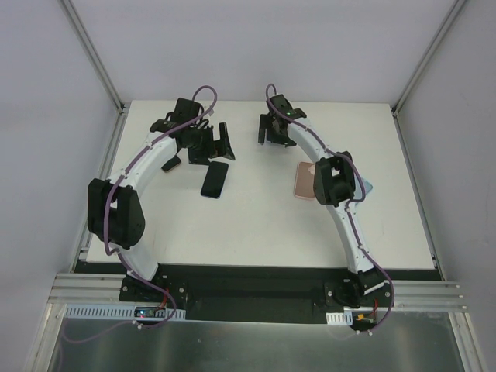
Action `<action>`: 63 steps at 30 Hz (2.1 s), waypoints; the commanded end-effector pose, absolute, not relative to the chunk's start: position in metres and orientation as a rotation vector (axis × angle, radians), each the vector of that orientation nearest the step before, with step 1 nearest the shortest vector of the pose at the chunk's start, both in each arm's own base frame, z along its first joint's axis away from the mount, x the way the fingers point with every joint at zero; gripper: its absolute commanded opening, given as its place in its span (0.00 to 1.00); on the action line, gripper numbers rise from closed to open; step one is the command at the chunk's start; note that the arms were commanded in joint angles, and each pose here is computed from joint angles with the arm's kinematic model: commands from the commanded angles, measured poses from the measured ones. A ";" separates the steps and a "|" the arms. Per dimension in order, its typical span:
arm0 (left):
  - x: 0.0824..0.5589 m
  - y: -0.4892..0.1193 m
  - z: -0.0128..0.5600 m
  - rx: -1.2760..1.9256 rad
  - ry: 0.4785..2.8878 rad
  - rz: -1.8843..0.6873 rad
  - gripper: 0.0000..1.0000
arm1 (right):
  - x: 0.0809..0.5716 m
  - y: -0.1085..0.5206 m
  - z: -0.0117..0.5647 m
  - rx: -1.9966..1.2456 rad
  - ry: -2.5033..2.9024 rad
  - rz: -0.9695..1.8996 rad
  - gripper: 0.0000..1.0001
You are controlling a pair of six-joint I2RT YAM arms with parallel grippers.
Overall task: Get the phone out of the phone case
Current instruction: Pick up the phone at the center of the board.
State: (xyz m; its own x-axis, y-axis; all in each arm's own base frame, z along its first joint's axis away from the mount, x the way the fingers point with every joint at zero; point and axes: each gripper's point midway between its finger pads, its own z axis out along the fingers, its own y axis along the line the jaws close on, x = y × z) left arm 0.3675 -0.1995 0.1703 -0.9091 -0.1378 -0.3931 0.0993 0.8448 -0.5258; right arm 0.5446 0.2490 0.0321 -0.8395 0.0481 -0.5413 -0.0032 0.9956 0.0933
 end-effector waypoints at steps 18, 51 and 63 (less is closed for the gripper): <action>0.384 -0.205 0.191 0.022 2.544 -0.844 0.99 | 0.553 0.239 0.044 0.003 2.534 0.024 0.96; 0.611 -0.325 0.096 -0.702 2.221 -1.592 0.99 | 0.613 0.216 0.064 0.530 2.372 0.872 0.96; 0.595 -0.362 0.074 -0.725 2.239 -1.686 0.99 | 0.609 0.246 0.066 0.539 2.353 1.094 0.96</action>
